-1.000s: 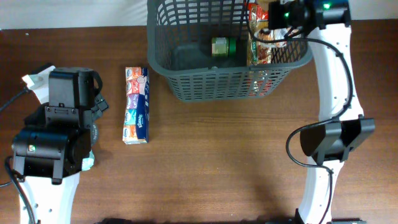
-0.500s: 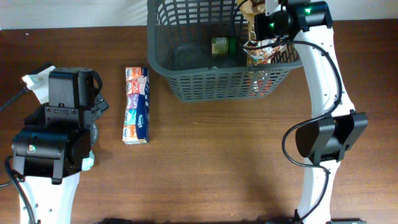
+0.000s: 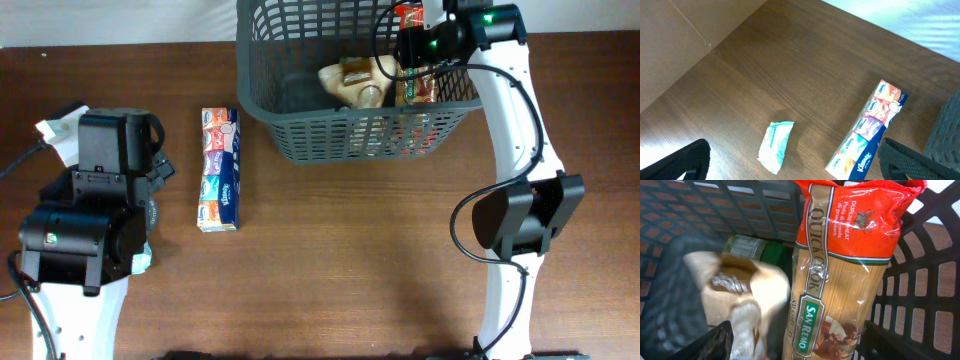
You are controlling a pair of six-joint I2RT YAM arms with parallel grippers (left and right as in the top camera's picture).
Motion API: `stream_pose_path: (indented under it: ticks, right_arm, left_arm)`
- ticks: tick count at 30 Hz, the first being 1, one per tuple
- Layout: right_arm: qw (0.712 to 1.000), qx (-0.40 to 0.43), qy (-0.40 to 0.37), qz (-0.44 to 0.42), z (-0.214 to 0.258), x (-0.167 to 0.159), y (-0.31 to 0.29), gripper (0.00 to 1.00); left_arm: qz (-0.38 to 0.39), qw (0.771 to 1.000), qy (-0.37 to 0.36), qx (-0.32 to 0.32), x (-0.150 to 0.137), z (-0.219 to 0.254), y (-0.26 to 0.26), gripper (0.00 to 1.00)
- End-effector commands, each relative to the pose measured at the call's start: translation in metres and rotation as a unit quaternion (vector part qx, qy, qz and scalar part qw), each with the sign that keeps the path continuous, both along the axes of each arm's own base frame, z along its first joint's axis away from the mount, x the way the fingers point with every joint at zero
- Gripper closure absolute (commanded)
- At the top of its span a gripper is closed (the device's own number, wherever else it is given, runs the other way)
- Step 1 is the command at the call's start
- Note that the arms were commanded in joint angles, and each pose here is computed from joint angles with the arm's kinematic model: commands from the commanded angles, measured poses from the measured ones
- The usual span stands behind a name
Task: Pack container
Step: 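Release the rice bag into the basket and retract right gripper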
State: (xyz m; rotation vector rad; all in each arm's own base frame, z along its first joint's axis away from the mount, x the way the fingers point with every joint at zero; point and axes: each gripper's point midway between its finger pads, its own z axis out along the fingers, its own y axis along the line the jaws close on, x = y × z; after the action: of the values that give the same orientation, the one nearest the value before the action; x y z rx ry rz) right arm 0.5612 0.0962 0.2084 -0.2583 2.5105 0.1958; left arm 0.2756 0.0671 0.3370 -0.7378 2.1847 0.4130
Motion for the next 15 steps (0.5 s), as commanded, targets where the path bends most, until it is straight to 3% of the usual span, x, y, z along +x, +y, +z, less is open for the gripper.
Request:
stream_pose_path:
  ticks: [1, 6, 9, 13, 15]
  right_arm:
    - [1.000, 0.000, -0.010, 0.000, 0.011, -0.001, 0.001, 0.25]
    - [0.997, 0.008, -0.073, 0.001, 0.070, -0.004, 0.001, 0.25]
    - [0.987, 0.019, -0.159, 0.000, 0.149, -0.017, -0.001, 0.25]
    - [0.954, 0.004, -0.293, -0.054, 0.268, -0.061, -0.041, 0.20]
    - [0.941, -0.023, -0.320, -0.105, 0.296, -0.084, -0.072, 0.15]
  left_arm:
    - [0.003, 1.000, -0.013, -0.004, -0.001, 0.006, 0.001, 0.01]
    - [0.003, 1.000, -0.012, -0.004, -0.001, 0.006, 0.001, 0.00]
    - [0.003, 1.000, -0.013, -0.004, -0.001, 0.006, 0.001, 0.00]
    - [0.003, 1.000, -0.012, -0.004, -0.001, 0.006, 0.001, 0.00]
    - [0.003, 1.000, -0.012, -0.004, -0.001, 0.006, 0.001, 0.00]
